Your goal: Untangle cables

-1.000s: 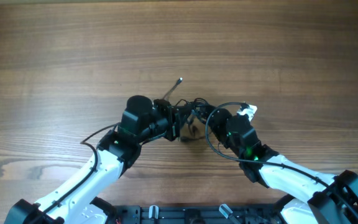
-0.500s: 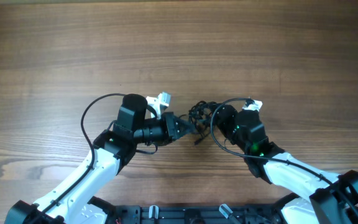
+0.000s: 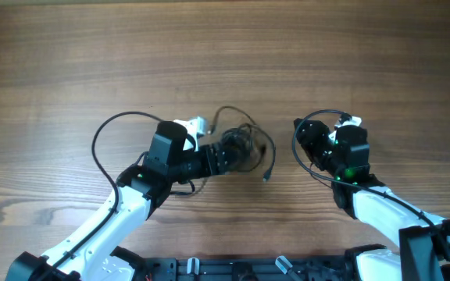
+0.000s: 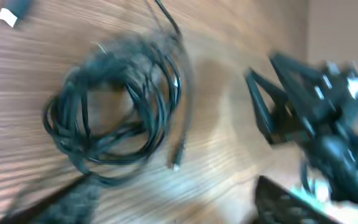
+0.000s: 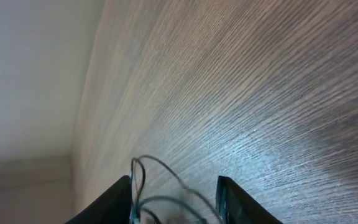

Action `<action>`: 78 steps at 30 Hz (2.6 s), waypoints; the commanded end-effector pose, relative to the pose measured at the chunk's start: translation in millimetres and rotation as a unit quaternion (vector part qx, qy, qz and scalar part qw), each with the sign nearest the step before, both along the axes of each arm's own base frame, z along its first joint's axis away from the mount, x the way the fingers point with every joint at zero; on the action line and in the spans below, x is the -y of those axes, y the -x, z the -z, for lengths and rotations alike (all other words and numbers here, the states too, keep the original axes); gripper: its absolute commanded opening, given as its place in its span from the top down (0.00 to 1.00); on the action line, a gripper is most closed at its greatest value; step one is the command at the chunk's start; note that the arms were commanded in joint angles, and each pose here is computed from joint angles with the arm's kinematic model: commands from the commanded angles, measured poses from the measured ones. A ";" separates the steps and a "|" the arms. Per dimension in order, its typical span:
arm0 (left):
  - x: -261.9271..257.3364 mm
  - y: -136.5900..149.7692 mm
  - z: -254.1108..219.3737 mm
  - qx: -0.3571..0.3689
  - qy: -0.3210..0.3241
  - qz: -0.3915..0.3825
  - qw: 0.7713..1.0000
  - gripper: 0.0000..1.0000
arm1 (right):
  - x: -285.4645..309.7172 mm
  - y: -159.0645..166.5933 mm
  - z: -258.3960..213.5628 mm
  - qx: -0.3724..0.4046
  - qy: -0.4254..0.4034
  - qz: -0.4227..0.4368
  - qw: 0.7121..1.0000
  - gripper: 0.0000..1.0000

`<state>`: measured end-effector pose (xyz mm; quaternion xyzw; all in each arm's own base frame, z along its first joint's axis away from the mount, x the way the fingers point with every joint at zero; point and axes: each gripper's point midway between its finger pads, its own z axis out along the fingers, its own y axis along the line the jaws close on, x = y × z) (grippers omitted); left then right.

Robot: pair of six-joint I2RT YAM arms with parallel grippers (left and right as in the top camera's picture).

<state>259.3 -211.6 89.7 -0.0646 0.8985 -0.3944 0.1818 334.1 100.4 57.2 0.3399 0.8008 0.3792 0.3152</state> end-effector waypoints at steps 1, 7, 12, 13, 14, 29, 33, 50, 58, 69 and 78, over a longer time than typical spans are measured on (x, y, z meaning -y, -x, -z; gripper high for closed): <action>-30.6 -26.4 7.5 -0.033 -0.019 -0.162 0.986 0.02 | -9.4 6.2 1.7 0.010 0.018 -0.053 0.998 0.53; -43.0 -44.9 1.3 -0.025 -0.004 -0.242 0.970 0.16 | -13.1 18.3 14.4 -0.024 0.016 -0.070 0.997 0.48; -27.5 -42.7 16.7 0.079 -0.110 -0.096 0.986 0.39 | -5.5 24.7 27.4 -0.053 0.034 -0.058 0.996 0.48; -24.9 -42.3 22.9 0.089 -0.126 -0.076 0.985 0.43 | -4.0 26.3 30.1 -0.059 0.037 -0.055 0.996 0.48; -19.9 -43.2 27.1 0.103 -0.136 -0.055 0.984 0.45 | -2.9 27.0 31.7 -0.063 0.039 -0.052 0.996 0.48; -15.8 -61.0 59.2 0.174 -0.233 -0.024 0.956 0.57 | 1.2 29.8 37.5 -0.076 0.049 -0.043 0.995 0.48; -16.4 -58.6 71.0 0.160 -0.239 -0.019 0.958 0.58 | 1.2 29.8 37.5 -0.076 0.049 -0.043 0.995 0.48; -13.8 -77.1 11.3 0.209 -0.179 -0.061 0.959 0.96 | -42.5 21.8 -25.7 0.087 0.056 -0.212 0.972 0.42; -33.2 -72.3 -28.6 0.157 -0.095 -0.194 0.964 0.96 | -87.6 56.5 -54.5 0.099 -0.043 -0.321 0.941 0.41; -60.8 -64.1 -3.0 -0.008 0.000 -0.398 0.917 0.96 | -145.7 63.0 -36.3 0.131 0.090 -0.268 0.950 0.32; -50.2 -71.8 -21.5 -0.062 0.125 -0.452 0.881 0.96 | -179.7 72.5 -24.5 0.194 0.116 -0.339 0.913 0.23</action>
